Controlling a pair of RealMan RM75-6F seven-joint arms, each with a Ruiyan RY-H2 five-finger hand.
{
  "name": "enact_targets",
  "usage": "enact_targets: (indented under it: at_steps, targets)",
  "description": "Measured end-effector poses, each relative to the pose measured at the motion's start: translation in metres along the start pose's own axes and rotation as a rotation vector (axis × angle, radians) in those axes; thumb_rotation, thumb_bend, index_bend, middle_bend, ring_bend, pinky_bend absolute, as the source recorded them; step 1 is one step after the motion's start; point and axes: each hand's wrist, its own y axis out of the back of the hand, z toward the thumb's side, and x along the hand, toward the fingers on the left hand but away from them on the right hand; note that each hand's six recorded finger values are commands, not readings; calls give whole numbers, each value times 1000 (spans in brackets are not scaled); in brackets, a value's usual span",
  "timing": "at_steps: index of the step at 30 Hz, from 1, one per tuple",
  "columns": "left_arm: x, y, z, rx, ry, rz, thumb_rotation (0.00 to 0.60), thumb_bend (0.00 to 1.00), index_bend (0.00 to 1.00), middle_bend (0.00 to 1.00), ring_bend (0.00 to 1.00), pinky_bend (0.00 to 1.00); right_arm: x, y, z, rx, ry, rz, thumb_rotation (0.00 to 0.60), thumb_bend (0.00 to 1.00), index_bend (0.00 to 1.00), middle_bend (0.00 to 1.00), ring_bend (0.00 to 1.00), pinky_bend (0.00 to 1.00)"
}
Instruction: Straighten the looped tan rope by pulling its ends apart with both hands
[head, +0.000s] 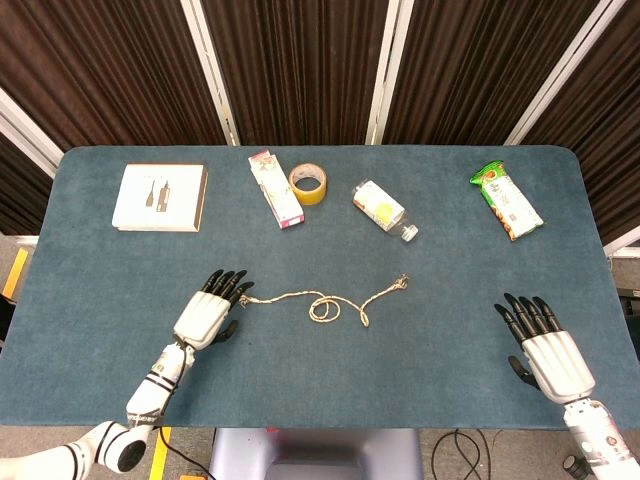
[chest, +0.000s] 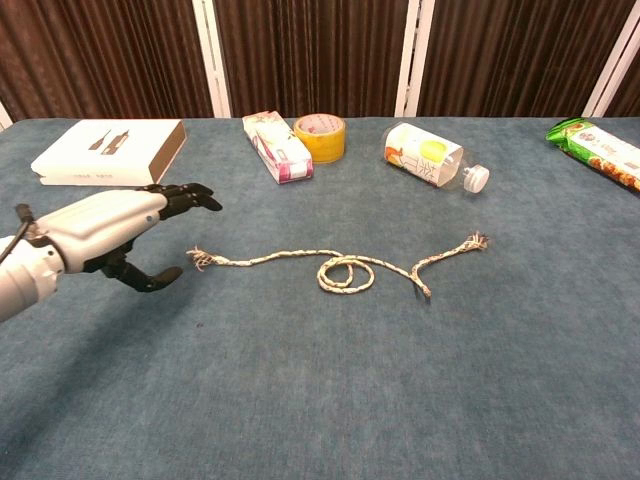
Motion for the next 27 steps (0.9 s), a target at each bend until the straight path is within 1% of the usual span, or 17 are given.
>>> enact_targets:
  at_steps: [4, 9, 13, 19, 22, 27]
  targets:
    - [11, -4, -1, -5, 7, 18, 600, 422, 280, 0, 0, 26, -5, -3, -1, -3, -5, 11, 600, 411, 0, 0, 0, 0]
    - [25, -15, -10, -5, 30, 25, 600, 415, 313, 0, 0, 27, -6, -6, -8, 6, -27, 21, 600, 410, 0, 0, 0, 0]
    - [33, -20, -10, 5, 34, 31, 600, 415, 379, 0, 0, 29, -8, -8, -11, 9, -40, 32, 600, 412, 0, 0, 0, 0]
    - [43, -26, -7, 1, 34, 43, 600, 413, 468, 0, 0, 45, -9, -10, -11, 13, -40, 46, 600, 411, 0, 0, 0, 0]
    - [46, -28, -5, 0, 32, 49, 600, 413, 490, 0, 0, 48, -9, -11, -13, 19, -48, 54, 600, 412, 0, 0, 0, 0]
    - [49, -31, -4, 9, 33, 56, 600, 413, 494, 2, 0, 54, -8, -12, -15, 22, -56, 66, 600, 412, 0, 0, 0, 0]
